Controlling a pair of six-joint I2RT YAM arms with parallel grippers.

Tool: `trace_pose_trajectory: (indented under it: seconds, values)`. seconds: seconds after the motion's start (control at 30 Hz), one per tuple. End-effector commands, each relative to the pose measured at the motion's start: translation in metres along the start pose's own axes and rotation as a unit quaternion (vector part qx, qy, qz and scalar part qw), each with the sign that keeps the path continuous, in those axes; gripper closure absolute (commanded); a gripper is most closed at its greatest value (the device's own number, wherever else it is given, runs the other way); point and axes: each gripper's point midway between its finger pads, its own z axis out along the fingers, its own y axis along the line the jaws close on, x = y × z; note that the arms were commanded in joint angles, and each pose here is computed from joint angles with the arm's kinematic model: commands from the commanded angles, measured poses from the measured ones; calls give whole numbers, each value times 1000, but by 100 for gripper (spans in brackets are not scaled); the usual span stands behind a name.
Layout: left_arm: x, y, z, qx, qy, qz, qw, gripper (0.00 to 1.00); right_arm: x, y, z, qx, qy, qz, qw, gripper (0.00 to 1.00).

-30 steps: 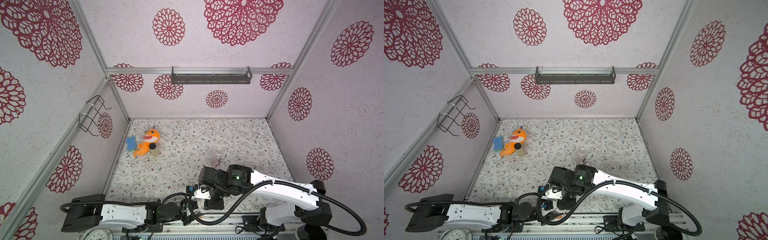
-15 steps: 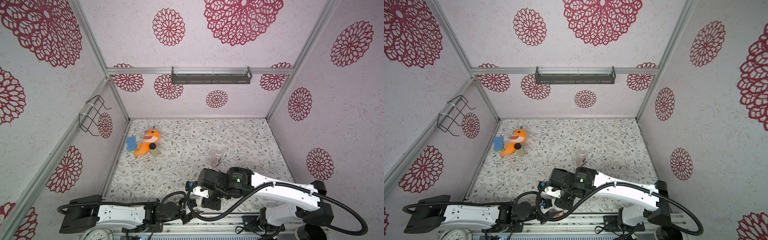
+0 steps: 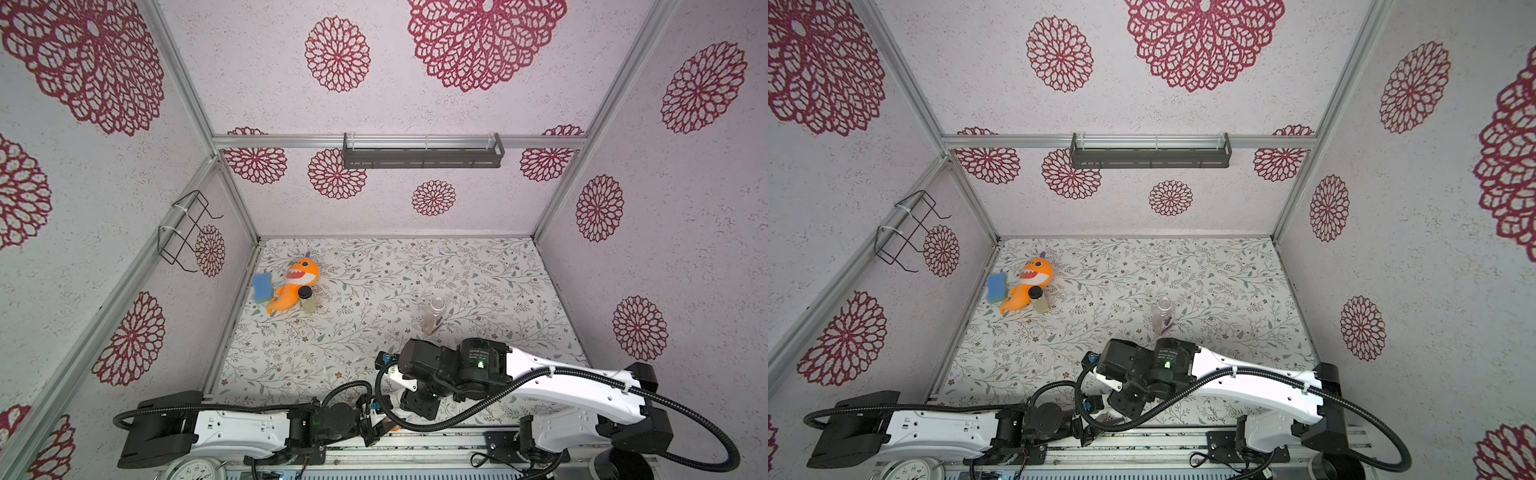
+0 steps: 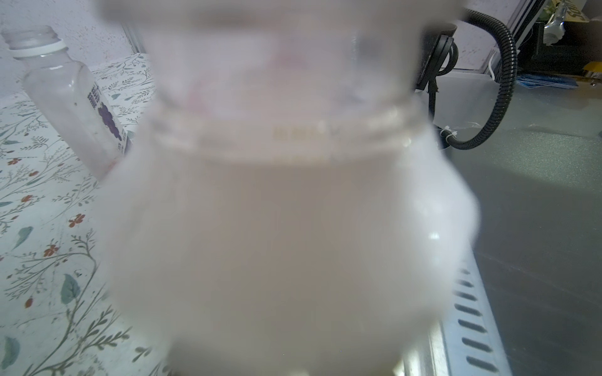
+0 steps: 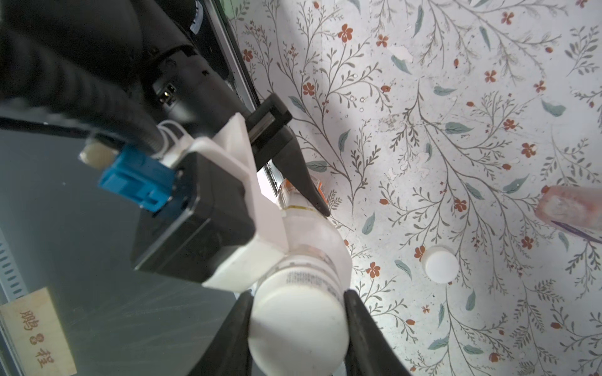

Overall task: Screw on the bottle caps
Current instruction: Screw the bottle cap onto the plastic bottle.

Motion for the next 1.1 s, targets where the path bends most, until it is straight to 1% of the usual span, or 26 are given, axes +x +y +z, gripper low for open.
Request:
trace_pose_trajectory:
  seconds: [0.0, 0.07, 0.33, 0.47, 0.63, 0.7, 0.83, 0.97, 1.07]
  values:
    - [-37, -3, -3, 4, -67, -4, 998, 56, -19, -18, -7, 48, -55, 23, 997, 68]
    - [-37, -1, -2, 1, -66, -4, 998, 51, -16, -20, -5, 55, -45, 20, 997, 68]
    - [-36, -1, 0, -2, -60, -4, 998, 42, -13, -20, 2, 56, -26, 13, 998, 69]
    - [-35, 0, 1, -5, -59, -4, 998, 38, -9, -22, 5, 62, -11, 8, 998, 69]
    - [-37, 5, 2, -19, -60, -3, 998, 37, -5, -19, 10, 53, 2, 0, 999, 69]
    - [-38, 6, 1, -22, -64, -6, 998, 35, -5, -20, 10, 55, 0, -4, 998, 69]
    - [-40, 7, 3, -28, -70, -11, 997, 35, -5, -19, 11, 52, -6, -12, 999, 68]
    - [-43, 12, 4, -42, -79, -18, 996, 38, -1, -17, 17, 43, 5, -18, 999, 66]
    - [-44, 15, 3, -49, -87, -27, 995, 40, -2, -14, 17, 38, -1, -21, 999, 65]
